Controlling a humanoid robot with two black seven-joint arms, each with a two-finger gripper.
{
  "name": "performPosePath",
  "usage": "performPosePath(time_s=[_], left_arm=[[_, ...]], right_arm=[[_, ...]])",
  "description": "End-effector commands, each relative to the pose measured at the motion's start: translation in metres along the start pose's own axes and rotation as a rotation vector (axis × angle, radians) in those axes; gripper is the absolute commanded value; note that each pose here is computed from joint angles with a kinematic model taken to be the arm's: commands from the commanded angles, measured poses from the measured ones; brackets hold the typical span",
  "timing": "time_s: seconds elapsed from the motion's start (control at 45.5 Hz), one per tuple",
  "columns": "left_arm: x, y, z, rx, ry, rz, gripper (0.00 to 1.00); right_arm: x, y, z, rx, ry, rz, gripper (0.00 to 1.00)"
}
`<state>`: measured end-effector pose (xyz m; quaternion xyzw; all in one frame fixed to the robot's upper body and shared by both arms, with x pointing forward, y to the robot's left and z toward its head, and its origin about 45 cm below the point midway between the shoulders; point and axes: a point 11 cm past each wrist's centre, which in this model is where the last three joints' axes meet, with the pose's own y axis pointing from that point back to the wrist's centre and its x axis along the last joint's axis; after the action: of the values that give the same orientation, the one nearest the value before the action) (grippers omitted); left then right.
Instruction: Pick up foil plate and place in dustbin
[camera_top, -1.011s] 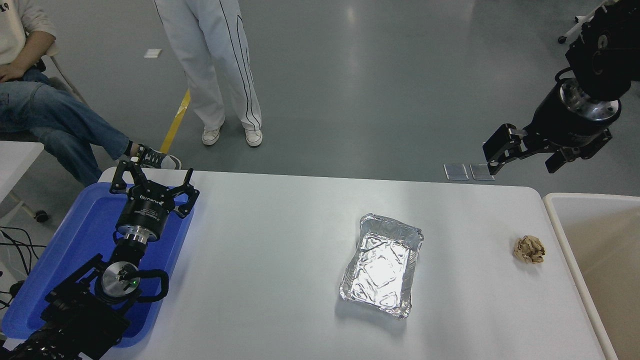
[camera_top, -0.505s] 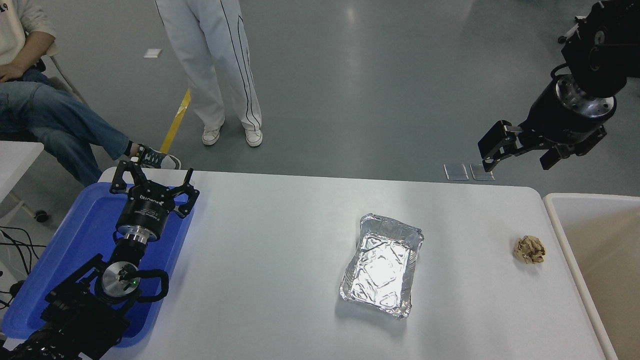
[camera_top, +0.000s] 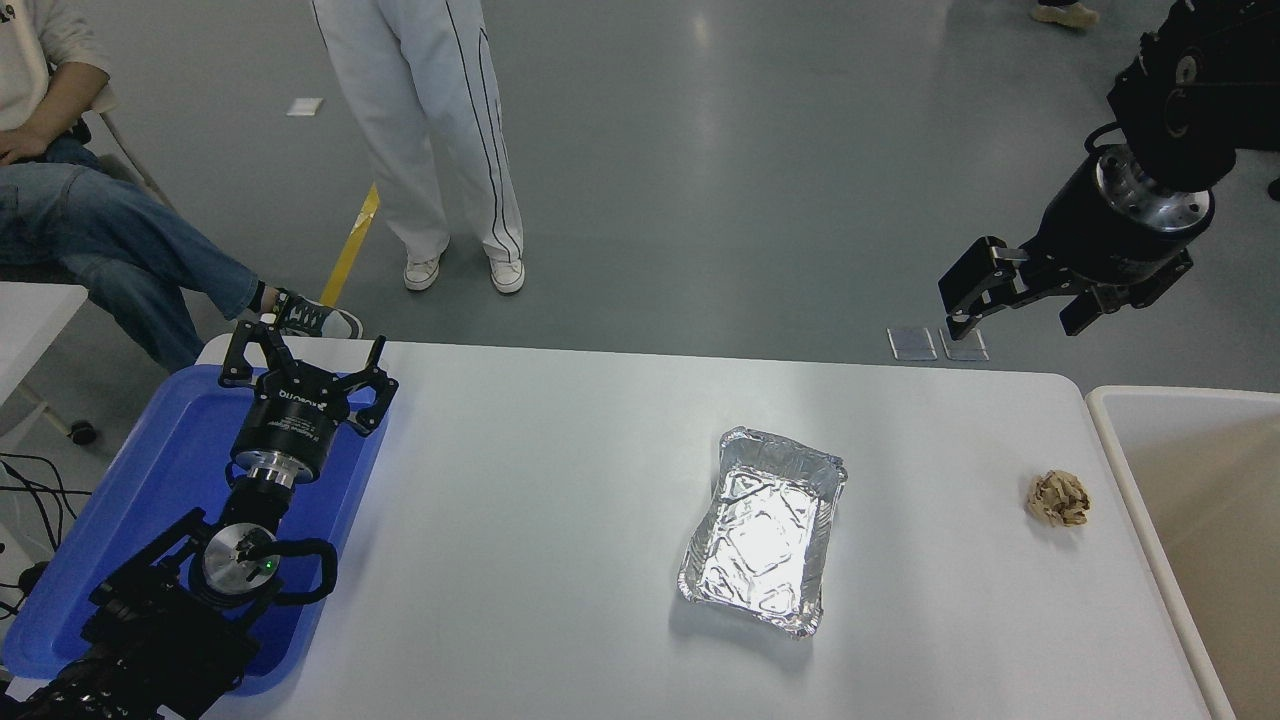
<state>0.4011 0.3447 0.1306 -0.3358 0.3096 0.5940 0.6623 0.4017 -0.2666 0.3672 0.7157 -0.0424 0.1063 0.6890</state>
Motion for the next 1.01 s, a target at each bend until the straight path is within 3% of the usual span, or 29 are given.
performPosePath(time_s=[0.0,0.198,0.593,0.989], left_arm=[[0.0,0.0,0.0,-0.002,0.0,0.001,1.0],[0.0,0.0,0.0,-0.002,0.0,0.001,1.0],[0.0,0.0,0.0,0.0,0.0,0.001,1.0],[-0.001,-0.001,0.0,-0.001,0.0,-0.002,1.0]], right_arm=[[0.0,-0.007,-0.018,0.057,0.019,-0.01,1.0],[-0.016,-0.041,-0.044,0.062,0.079,-0.104,1.0],[-0.014,-0.042,-0.051,0.073,0.093,-0.099,1.0],[-0.034,-0.083,-0.064,0.11,0.107,-0.187,1.0]])
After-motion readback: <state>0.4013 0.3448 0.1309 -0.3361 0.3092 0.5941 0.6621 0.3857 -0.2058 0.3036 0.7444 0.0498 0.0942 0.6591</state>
